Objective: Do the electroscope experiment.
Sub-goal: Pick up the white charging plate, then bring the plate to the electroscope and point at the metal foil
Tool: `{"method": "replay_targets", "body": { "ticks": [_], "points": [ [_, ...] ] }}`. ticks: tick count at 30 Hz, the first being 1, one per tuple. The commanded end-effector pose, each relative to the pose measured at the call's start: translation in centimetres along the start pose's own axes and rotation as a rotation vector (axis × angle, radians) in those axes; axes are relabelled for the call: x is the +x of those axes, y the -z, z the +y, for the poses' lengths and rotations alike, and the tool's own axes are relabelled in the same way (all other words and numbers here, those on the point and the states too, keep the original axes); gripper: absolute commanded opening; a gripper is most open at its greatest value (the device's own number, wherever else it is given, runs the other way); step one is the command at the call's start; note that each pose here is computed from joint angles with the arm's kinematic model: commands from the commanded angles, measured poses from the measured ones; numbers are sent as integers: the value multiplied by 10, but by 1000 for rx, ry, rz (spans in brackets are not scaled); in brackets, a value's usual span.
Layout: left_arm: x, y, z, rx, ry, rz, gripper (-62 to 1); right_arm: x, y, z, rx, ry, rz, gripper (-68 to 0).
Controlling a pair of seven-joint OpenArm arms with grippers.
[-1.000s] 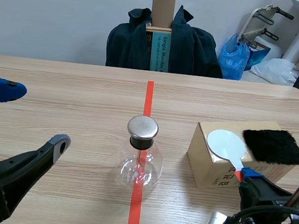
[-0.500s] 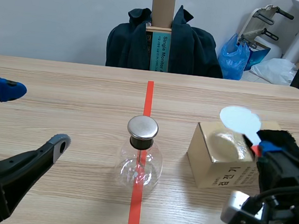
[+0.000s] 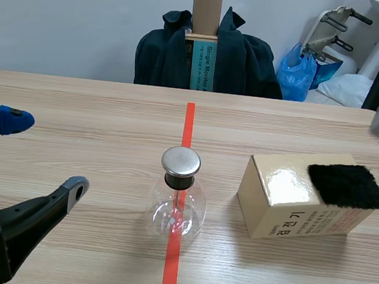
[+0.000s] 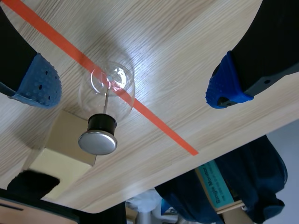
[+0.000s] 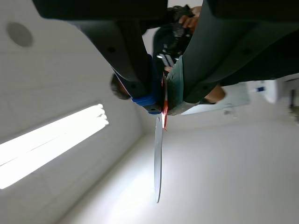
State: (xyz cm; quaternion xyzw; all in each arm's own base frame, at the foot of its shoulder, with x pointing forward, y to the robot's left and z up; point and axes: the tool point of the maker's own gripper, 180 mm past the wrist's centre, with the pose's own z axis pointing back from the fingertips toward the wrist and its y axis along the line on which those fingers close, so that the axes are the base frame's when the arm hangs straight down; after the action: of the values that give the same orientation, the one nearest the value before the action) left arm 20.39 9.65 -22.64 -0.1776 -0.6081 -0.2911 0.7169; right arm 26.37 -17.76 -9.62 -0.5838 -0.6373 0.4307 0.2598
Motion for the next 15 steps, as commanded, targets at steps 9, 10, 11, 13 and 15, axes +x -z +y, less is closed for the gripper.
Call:
{"method": "replay_targets", "body": {
  "ticks": [9, 10, 11, 13, 15],
  "points": [
    [-33, -3, -2, -40, 39, 124, -381, -14, 22, -124, -374, -86, 20, -665],
    [-40, -3, -4, -61, 41, 139, -454, -13, 22, -132, -395, -100, 17, -665],
    [-46, -2, -3, -74, 33, 150, -524, -13, 22, -139, -413, -111, 16, -665],
    [-59, 3, 0, -85, 14, 163, -582, -13, 21, -151, -445, -121, 21, -665],
    [-70, 10, 4, -90, -3, 167, -582, -13, 21, -161, -472, -127, 21, -665]
  ]
}}
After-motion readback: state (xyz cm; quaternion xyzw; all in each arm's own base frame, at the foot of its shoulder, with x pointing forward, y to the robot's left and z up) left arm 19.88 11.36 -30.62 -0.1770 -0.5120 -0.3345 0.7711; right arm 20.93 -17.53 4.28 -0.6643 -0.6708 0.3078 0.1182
